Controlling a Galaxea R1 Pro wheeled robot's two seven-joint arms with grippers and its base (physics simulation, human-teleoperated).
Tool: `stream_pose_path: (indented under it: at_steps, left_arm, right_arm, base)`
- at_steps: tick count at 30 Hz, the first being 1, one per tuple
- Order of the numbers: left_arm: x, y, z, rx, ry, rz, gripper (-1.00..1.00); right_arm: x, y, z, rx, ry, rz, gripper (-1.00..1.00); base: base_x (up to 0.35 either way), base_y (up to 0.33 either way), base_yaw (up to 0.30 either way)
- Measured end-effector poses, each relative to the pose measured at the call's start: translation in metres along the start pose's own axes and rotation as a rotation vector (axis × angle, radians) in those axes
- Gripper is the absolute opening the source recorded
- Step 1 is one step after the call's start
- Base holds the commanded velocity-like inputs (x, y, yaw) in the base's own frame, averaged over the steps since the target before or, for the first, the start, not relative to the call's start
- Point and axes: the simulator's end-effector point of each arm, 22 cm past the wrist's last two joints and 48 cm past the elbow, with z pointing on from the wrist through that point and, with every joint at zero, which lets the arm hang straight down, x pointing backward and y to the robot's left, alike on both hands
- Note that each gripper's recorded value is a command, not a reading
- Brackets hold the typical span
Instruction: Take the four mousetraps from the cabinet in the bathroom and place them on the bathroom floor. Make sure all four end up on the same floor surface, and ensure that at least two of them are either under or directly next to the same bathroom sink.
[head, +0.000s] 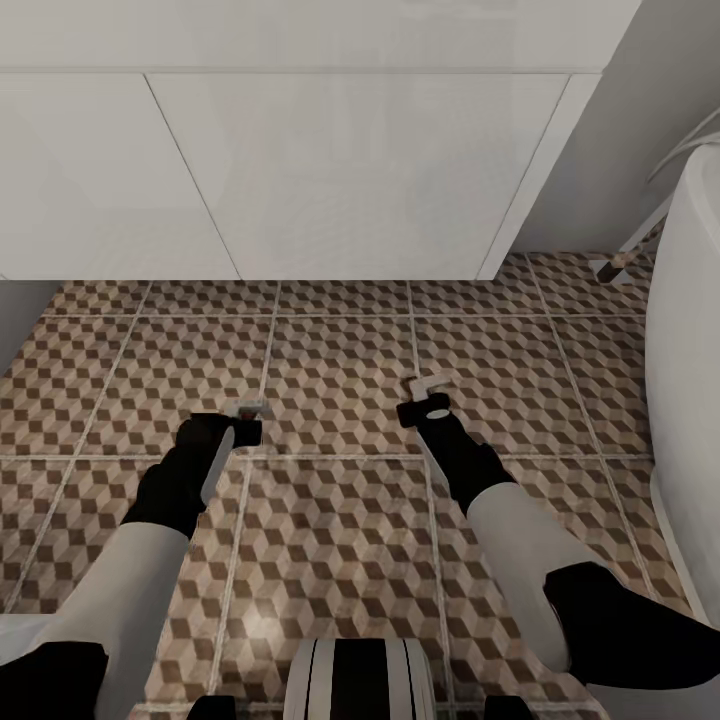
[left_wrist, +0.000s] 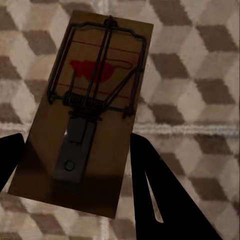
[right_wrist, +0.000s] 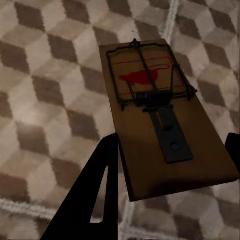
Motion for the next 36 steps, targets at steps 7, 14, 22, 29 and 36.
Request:
stream_pose_path:
  at_steps: [7,14,22,29,36]
  left_arm:
    - [-0.054,0.027,-0.023,-0.006,-0.167,-0.007,-1.0]
    - [-0.101,0.046,-0.026,-0.029,-0.439,-0.023,-1.0]
    - [-0.101,0.048,-0.026,-0.034,-0.447,-0.022,-1.0]
    - [-0.1,0.048,-0.024,-0.035,-0.446,-0.021,-1.0]
    - [-0.093,0.046,-0.013,-0.036,-0.439,-0.018,-1.0]
  right_arm:
    - [-0.006,0.011,0.001,-0.051,-0.026,-0.001,-1.0]
    - [0.004,0.018,0.004,-0.072,-0.02,-0.007,-1.0]
    - [-0.011,0.018,0.003,-0.071,-0.088,-0.005,-1.0]
    - [-0.021,0.019,0.004,-0.072,-0.15,0.001,-1.0]
    - [-0.001,0.037,0.015,-0.137,-0.125,0.002,-1.0]
  base:
    - [0.0,0.0,0.0]
    - [0.0,0.0,0.0]
    - [0.0,0.0,0.0]
    - [0.0,0.0,0.0]
    - [0.0,0.0,0.0]
